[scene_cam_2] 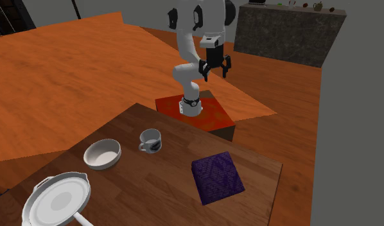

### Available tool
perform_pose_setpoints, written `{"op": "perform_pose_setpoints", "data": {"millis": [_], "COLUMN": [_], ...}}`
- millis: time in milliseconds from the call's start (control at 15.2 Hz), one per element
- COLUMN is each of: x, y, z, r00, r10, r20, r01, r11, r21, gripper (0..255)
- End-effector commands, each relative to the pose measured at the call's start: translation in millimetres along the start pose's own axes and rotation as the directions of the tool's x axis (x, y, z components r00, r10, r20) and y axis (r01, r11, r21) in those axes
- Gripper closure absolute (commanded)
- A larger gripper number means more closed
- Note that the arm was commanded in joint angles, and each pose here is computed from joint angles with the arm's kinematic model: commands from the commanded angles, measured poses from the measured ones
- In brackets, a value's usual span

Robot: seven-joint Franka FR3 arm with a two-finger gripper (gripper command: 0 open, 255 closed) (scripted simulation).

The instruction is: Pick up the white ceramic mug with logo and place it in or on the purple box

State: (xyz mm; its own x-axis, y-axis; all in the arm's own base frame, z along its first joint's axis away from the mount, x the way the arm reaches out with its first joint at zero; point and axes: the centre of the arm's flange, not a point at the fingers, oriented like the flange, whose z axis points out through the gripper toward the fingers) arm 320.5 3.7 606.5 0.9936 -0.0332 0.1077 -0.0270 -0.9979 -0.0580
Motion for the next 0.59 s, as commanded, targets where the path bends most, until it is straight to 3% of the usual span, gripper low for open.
{"op": "perform_pose_setpoints", "data": {"millis": [0,528], "x": [0.0,-0.8], "y": [0.0,81.8], "z": [0.0,62.1], "r00": [1.0,0.997], "r10": [0.0,-0.077], "r20": [0.0,0.018], "r01": [0.0,0.077], "r11": [1.0,0.997], "r21": [0.0,-0.022], "gripper": [0,0]}}
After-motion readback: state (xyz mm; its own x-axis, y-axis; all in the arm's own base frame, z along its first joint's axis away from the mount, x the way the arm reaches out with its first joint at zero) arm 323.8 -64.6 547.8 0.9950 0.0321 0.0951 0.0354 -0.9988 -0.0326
